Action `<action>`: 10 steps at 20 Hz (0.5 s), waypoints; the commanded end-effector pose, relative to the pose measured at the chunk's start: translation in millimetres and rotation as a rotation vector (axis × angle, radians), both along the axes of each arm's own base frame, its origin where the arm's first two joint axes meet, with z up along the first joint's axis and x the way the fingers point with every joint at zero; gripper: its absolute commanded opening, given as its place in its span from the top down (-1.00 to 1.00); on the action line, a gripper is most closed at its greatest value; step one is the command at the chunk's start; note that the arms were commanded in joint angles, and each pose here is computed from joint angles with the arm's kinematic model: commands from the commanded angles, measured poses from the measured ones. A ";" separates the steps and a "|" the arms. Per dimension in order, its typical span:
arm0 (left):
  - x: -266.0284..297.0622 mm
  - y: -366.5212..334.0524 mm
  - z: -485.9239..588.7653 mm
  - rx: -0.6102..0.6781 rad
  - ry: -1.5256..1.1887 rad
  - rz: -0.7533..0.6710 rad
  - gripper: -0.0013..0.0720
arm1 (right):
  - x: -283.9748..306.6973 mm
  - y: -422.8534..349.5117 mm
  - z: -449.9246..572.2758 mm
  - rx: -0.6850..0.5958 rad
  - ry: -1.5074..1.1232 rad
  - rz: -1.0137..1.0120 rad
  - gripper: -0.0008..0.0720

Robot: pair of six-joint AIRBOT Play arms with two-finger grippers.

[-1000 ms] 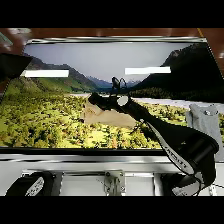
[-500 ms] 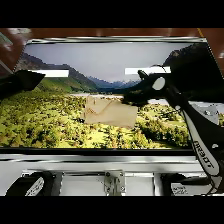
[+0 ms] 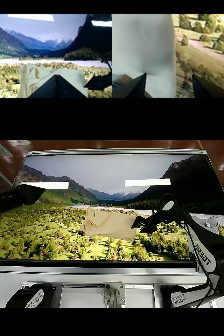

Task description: Fold the shirts.

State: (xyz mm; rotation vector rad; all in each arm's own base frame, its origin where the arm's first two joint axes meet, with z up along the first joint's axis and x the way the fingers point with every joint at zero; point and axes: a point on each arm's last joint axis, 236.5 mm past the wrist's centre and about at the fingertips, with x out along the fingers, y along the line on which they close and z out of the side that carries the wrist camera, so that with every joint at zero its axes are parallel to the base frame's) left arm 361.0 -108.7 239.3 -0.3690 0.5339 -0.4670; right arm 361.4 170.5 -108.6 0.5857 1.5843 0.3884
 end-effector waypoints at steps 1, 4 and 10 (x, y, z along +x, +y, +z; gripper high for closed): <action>-0.2 -0.1 0.0 -0.013 0.009 0.007 0.85 | 17.5 31.0 -6.4 0.103 -0.051 -0.048 -0.91; -0.2 -0.1 0.1 -0.014 0.009 0.007 0.85 | 33.2 29.1 -5.7 0.102 -0.092 -0.102 0.10; -0.2 -0.1 0.0 -0.013 0.009 0.007 0.85 | 59.6 0.8 68.1 0.180 -0.276 0.052 0.81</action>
